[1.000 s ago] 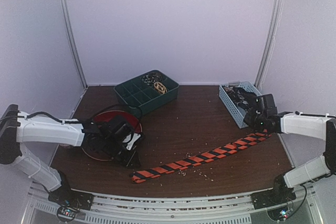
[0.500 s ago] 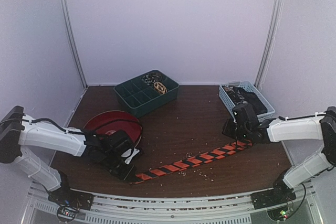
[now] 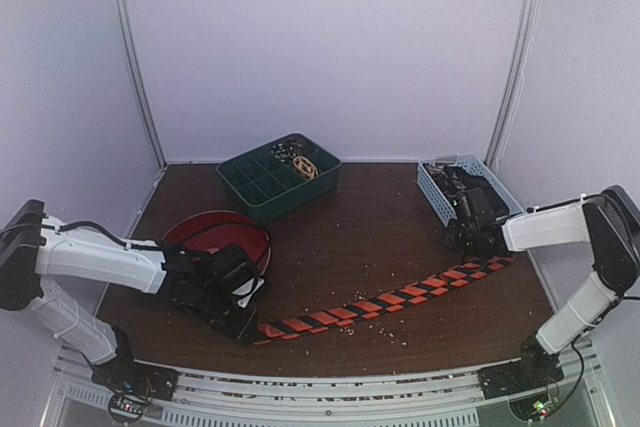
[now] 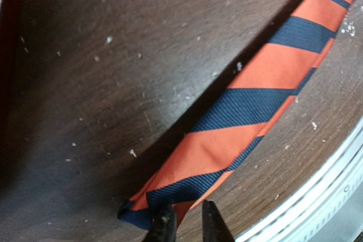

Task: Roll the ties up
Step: Adjust the tie at the center of the board, then roll the tie at the center of the board.

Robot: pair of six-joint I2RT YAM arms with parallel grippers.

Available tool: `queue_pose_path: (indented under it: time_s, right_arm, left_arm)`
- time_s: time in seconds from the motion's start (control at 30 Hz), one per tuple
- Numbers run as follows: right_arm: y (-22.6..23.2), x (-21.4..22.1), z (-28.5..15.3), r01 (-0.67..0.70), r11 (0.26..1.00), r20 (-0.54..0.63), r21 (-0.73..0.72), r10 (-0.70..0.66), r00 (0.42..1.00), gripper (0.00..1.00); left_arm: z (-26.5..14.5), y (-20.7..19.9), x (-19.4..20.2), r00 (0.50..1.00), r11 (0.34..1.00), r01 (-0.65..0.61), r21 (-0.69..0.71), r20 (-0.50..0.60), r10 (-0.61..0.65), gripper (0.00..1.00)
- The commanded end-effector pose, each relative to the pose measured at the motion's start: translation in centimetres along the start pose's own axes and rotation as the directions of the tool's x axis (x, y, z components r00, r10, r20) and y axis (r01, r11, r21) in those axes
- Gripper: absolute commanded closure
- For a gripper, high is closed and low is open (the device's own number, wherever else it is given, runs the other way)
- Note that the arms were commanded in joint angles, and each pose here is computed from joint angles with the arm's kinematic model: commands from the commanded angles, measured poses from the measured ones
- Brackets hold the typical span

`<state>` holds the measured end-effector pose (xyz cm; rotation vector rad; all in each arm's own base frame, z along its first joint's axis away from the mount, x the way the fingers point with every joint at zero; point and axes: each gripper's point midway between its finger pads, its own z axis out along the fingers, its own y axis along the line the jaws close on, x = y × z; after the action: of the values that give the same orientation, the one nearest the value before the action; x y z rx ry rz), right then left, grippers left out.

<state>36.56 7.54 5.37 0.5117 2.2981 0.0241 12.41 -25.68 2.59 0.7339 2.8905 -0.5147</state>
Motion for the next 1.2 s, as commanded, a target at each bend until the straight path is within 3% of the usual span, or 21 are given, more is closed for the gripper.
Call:
queue_pose_path:
  time_s: [0.0, 0.1, 0.3, 0.7, 0.87, 1.17]
  right_arm:
    - [3.2, -0.9, -2.7, 0.038, 0.993, 0.019, -0.111, -0.036, 0.999, 0.93]
    - [6.5, 0.7, -4.8, 0.043, 0.974, -0.006, -0.224, -0.045, 0.999, 0.93]
    - [13.8, 6.0, -8.5, 0.015, 0.890, -0.102, -0.455, -0.068, 0.992, 0.94]
    - [29.7, 19.7, -15.9, 0.043, 0.668, -0.244, -0.743, -0.330, 0.912, 0.95]
    - [32.5, 24.5, -18.2, 0.036, 0.590, -0.281, -0.807, -0.437, 0.854, 0.96]
    - [32.0, 29.7, -18.3, 0.056, 0.600, -0.342, -0.798, -0.528, 0.777, 0.97]
  left_arm:
    - [-2.9, -0.7, -1.8, 0.995, 0.999, 0.031, 0.009, 0.091, -0.032, 0.76]
    - [-3.7, -0.1, -1.7, 0.991, 0.997, 0.072, -0.002, 0.113, -0.071, 0.70]
    - [-3.5, 1.9, -0.5, 0.975, 0.982, 0.187, 0.027, 0.117, -0.189, 0.69]
    - [-3.9, 3.1, -0.3, 0.911, 0.924, 0.346, 0.161, 0.179, -0.372, 0.64]
    - [-3.9, 3.0, 0.1, 0.878, 0.888, 0.411, 0.207, 0.173, -0.446, 0.62]
    - [-2.6, 2.9, 1.1, 0.817, 0.809, 0.519, 0.276, 0.118, -0.565, 0.63]
